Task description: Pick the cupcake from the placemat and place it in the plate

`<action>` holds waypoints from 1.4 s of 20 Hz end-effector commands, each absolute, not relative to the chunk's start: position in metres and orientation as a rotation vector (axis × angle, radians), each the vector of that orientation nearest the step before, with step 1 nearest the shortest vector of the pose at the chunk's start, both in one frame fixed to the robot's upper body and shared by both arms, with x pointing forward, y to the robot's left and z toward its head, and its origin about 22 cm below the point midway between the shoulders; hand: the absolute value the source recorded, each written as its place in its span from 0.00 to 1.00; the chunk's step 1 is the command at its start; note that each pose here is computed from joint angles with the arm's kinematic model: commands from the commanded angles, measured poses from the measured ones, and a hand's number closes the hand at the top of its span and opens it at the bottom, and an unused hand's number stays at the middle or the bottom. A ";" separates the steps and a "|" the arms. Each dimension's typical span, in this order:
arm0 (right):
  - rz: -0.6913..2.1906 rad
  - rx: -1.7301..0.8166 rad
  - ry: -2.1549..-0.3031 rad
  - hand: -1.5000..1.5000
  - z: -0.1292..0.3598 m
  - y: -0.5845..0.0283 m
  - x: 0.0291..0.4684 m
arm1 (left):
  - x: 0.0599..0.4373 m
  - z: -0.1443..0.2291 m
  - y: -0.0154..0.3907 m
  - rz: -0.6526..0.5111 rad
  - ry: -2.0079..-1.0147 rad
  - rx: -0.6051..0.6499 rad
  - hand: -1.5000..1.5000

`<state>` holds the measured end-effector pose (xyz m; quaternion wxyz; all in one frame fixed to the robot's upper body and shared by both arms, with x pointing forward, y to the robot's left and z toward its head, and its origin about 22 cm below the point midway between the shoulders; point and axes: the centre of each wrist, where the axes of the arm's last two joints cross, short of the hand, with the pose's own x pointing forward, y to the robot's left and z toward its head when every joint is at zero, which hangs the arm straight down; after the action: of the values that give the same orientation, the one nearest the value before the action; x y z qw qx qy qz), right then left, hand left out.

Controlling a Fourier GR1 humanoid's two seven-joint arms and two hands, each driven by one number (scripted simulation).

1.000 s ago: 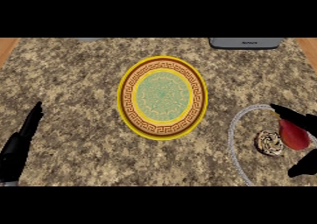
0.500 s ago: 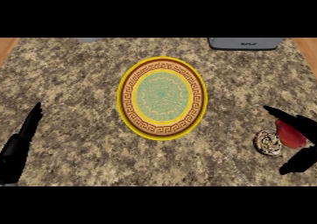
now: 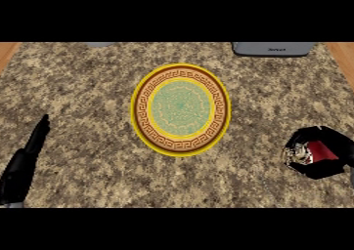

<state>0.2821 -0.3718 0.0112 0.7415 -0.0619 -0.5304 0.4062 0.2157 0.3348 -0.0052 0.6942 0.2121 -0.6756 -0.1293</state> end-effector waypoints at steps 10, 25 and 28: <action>1.090 -0.653 -1.153 1.00 0.071 -0.390 0.342 | 0.226 0.006 0.328 -0.330 -1.554 0.420 0.50; 0.952 -0.965 -1.742 1.00 0.143 -0.365 0.404 | 0.226 0.005 0.345 -0.310 -1.528 0.473 0.50; 0.942 -0.821 -1.924 1.00 0.155 -0.368 0.400 | 0.218 0.001 0.338 -0.304 -1.501 0.472 0.50</action>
<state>0.3939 -0.3803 0.1357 0.4626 -0.3768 -0.6989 0.3943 0.2199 0.3349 0.0008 0.6899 0.2070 -0.6798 -0.1378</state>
